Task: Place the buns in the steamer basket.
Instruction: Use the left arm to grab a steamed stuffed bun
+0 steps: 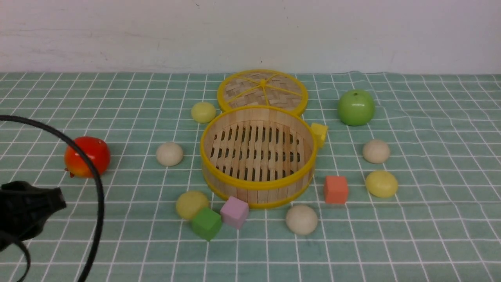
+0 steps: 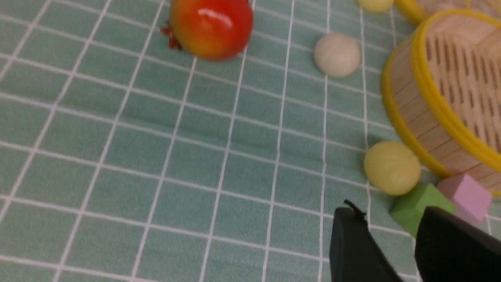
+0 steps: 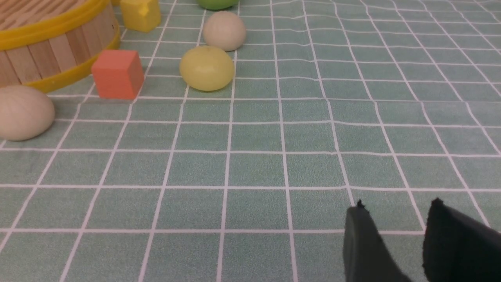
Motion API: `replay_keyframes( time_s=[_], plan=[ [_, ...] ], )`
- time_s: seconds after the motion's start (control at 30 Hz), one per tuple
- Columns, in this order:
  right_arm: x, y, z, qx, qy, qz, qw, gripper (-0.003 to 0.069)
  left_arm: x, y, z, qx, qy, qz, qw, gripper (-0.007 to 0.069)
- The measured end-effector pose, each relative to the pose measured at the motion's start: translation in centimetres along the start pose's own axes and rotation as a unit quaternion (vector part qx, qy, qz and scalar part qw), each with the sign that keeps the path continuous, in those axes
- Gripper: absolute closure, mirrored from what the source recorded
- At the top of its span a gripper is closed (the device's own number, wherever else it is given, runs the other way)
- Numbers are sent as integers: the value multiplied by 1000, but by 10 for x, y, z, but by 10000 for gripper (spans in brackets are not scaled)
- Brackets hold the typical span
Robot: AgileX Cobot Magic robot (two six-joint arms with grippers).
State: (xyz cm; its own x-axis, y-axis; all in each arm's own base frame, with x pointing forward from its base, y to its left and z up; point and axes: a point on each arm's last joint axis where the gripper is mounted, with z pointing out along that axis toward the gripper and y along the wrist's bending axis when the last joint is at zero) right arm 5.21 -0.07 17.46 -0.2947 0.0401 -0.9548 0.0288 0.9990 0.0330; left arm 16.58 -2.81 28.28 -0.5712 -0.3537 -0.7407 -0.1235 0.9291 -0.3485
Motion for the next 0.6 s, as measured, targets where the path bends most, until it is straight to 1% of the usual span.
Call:
replay_keyframes(
  time_s=[0.13, 0.3, 0.37, 0.43, 0.5, 0.6],
  plan=[
    [0, 0, 0, 0, 0, 0, 1000, 419, -9, -8, 20, -15, 47, -8, 999, 387],
    [0, 0, 0, 0, 0, 0, 1000, 419, -31, -24, 46, -23, 106, 32, 994, 387],
    [0, 0, 0, 0, 0, 0, 1000, 419, -35, -29, 54, -17, 129, 43, 991, 387],
    [0, 0, 0, 0, 0, 0, 1000, 419, -37, -41, 70, 0, 173, 65, 983, 387],
    [0, 0, 0, 0, 0, 0, 1000, 419, -34, -57, 86, 17, 209, 82, 974, 387],
    [0, 0, 0, 0, 0, 0, 1000, 419, -33, -77, 105, 26, 231, 114, 966, 387]
  ],
)
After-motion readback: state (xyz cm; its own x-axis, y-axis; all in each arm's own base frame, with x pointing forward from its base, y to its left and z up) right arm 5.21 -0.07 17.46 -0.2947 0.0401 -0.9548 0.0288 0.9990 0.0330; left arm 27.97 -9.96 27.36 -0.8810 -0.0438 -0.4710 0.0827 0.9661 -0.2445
